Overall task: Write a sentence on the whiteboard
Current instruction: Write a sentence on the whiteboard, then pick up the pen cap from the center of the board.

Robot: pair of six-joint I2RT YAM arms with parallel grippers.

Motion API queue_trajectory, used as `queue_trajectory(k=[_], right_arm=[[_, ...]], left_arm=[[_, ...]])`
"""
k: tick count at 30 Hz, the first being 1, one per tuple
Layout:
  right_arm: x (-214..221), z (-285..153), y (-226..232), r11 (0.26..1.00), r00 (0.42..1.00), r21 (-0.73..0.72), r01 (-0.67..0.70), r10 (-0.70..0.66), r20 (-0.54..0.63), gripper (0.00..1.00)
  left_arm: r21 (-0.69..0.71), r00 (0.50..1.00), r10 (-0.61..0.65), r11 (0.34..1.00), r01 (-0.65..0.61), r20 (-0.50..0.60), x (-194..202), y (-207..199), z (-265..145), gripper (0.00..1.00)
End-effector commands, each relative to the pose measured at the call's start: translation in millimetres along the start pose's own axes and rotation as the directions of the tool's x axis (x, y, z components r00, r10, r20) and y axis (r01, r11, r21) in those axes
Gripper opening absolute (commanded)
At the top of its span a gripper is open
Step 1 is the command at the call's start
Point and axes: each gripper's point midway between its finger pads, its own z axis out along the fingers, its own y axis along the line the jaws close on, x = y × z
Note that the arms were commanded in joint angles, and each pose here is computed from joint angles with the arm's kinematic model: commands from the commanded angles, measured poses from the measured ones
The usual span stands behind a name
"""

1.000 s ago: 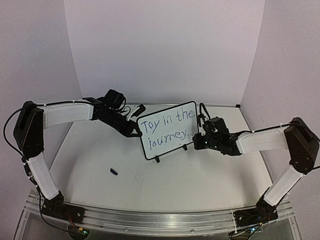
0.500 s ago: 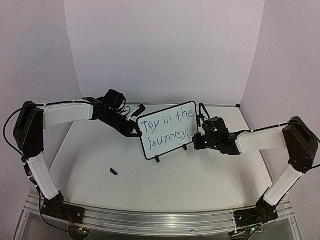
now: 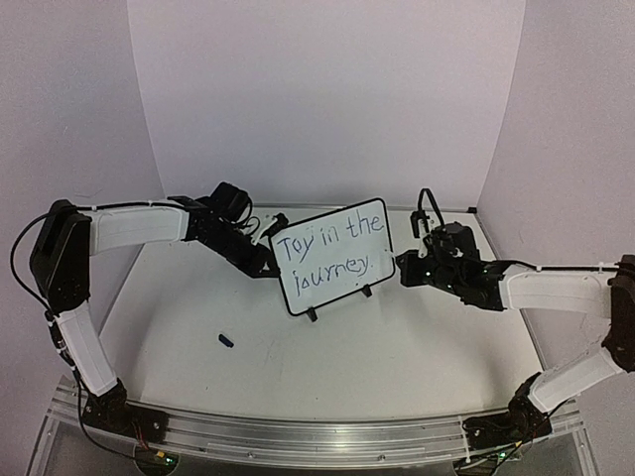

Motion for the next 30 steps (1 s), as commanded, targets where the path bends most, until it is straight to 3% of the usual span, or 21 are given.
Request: queue_trajectory(k=[1,11,16,25,30], right_arm=[[-6,-18,-10,0.999,0.999,0.035,-0.005,0.003,0.035,0.00],[-17,-47,-17,0.999,0.995,0.037,-0.027,0.023,0.099,0.00],[-25,-62,-18,0.999,0.992,0.030,-0.016,0.012,0.127,0.00],[-26,-73,-11,1.000,0.993,-0.019,-0.006,0.009,0.122,0.00],[-17,-73,14,0.986,0.997,-0.162,-0.040,0.051,0.063,0.00]], left_arm=[[-0.042,0.997,-0.025,0.999,0.022,-0.073,20,8,7,0.20],[-0.101,1.000,-0.016,0.995,0.014,-0.020,19,5,-18,0.43],[-0.135,0.995,-0.034,0.990,0.046,0.090,5,-1,-45,0.59],[-0.137,0.941,-0.163,0.968,0.211,0.298,15,-13,-91,0.67],[-0.095,0.891,-0.305,0.930,0.354,0.337,50,-3,-75,0.68]])
